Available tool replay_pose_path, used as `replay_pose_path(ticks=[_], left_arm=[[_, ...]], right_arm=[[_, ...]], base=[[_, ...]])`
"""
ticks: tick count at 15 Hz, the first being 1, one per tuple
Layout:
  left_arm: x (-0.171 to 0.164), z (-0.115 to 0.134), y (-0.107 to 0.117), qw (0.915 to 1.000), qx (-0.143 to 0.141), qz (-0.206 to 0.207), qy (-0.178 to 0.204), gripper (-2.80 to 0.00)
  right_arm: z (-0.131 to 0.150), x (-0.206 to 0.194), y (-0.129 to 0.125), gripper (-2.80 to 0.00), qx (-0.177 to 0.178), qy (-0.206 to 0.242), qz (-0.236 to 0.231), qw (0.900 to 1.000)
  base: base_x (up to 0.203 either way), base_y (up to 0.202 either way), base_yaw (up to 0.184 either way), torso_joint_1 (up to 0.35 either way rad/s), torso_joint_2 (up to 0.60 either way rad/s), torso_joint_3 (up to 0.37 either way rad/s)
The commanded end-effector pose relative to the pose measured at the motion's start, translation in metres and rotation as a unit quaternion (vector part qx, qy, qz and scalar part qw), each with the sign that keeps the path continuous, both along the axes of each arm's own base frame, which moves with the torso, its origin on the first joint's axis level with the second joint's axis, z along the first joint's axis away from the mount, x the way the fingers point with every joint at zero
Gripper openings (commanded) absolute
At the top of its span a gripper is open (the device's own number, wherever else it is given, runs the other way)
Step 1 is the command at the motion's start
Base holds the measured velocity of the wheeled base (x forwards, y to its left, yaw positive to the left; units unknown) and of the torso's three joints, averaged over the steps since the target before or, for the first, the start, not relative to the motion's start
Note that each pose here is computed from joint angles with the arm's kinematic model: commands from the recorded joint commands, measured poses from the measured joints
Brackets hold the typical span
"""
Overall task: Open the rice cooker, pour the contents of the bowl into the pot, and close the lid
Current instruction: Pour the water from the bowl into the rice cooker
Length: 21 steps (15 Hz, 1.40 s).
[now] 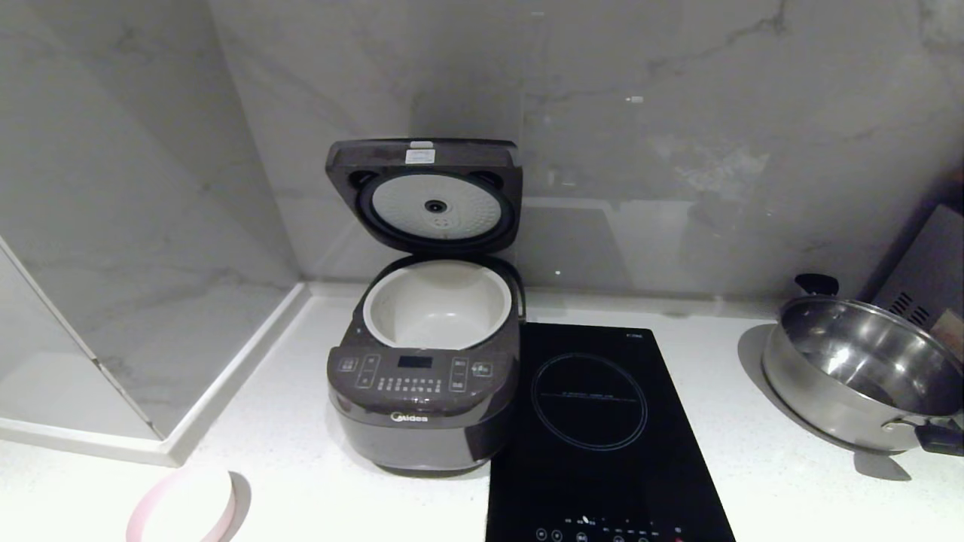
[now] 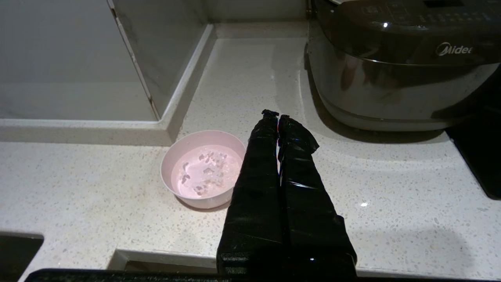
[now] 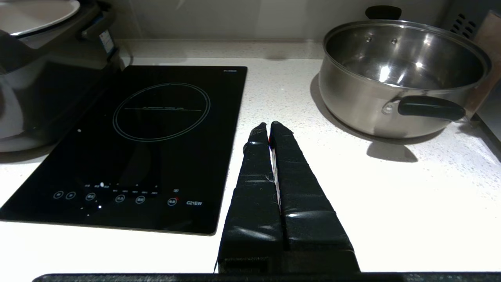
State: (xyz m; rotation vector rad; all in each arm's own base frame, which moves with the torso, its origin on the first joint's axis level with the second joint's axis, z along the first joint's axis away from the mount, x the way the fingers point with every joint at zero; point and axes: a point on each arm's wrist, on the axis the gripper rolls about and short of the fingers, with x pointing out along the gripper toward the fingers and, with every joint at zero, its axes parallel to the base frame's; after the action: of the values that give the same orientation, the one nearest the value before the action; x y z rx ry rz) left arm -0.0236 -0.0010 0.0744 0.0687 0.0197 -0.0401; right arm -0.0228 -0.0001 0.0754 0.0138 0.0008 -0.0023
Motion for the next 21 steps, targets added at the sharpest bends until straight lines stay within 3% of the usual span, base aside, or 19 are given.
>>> replay_pose_path(ticks=[1, 17, 21], left_arm=[[0.0003, -0.0004, 0.0, 1.0, 0.0, 0.0, 0.002, -2.8], [0.0003, 0.0002, 0.0, 1.0, 0.001, 0.0, -0.001, -2.8], [0.0003, 0.0002, 0.0, 1.0, 0.001, 0.0, -0.001, -2.8]], right_arm=[[0.0, 0.0, 0.0, -2.8, 0.0, 0.0, 0.0, 1.0], [-0.0001, 0.0, 0.0, -2.8, 0.0, 0.0, 0.0, 1.0], [-0.0001, 0.0, 0.0, -2.8, 0.0, 0.0, 0.0, 1.0]], base=[[0.0, 0.0, 0.0, 0.0, 0.0, 0.0], [0.0, 0.0, 0.0, 0.0, 0.0, 0.0], [0.002, 0.156, -0.002, -0.002, 0.0, 0.005]])
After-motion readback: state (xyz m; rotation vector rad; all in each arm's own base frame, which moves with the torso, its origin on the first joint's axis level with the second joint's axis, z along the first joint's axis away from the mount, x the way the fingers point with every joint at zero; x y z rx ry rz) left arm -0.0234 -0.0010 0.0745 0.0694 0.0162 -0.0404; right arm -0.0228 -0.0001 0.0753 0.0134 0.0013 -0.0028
